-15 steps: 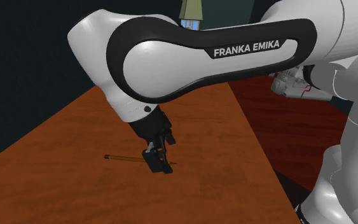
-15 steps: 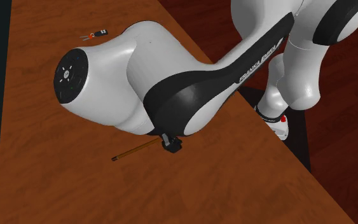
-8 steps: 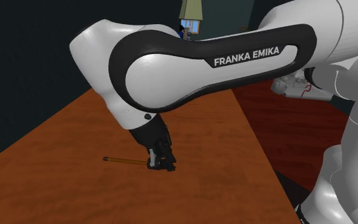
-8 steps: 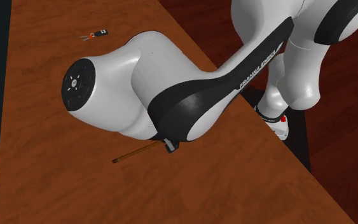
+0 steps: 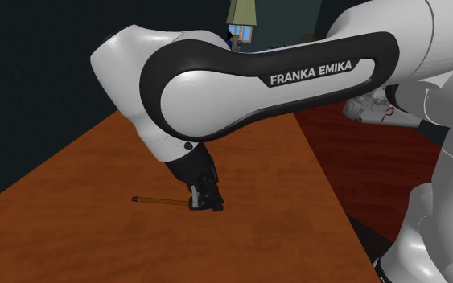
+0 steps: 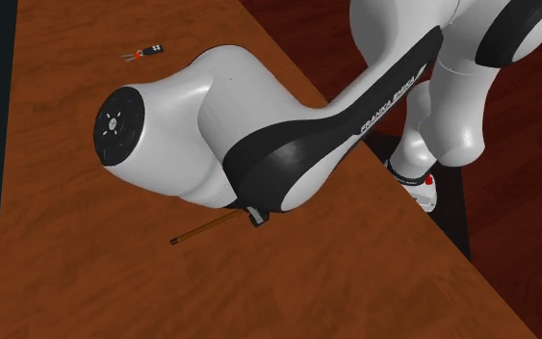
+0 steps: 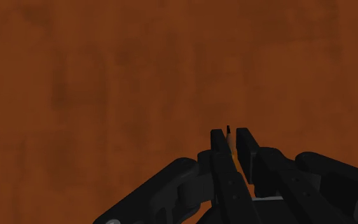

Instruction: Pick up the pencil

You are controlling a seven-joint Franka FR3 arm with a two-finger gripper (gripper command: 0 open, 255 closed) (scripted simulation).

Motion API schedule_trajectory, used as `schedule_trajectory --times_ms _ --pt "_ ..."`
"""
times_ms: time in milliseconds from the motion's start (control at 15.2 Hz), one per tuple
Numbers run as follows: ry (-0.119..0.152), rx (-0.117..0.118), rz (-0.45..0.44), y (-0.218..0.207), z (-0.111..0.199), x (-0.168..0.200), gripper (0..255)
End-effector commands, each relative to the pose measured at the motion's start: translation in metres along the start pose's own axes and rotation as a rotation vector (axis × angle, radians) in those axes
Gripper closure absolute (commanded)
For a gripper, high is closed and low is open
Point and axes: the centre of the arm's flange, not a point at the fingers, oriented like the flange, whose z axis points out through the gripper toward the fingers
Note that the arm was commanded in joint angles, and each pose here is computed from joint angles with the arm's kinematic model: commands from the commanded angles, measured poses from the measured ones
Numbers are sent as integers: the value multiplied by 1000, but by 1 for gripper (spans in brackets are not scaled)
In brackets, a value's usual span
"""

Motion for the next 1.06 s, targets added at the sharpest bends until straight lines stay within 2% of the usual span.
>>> schedule_trajectory --times_ms 0,858,990 --pt "-3 0 1 1 -6 -1 255" --pt "-3 0 1 7 -68 -29 255" --pt "-3 0 1 7 -69 -29 255"
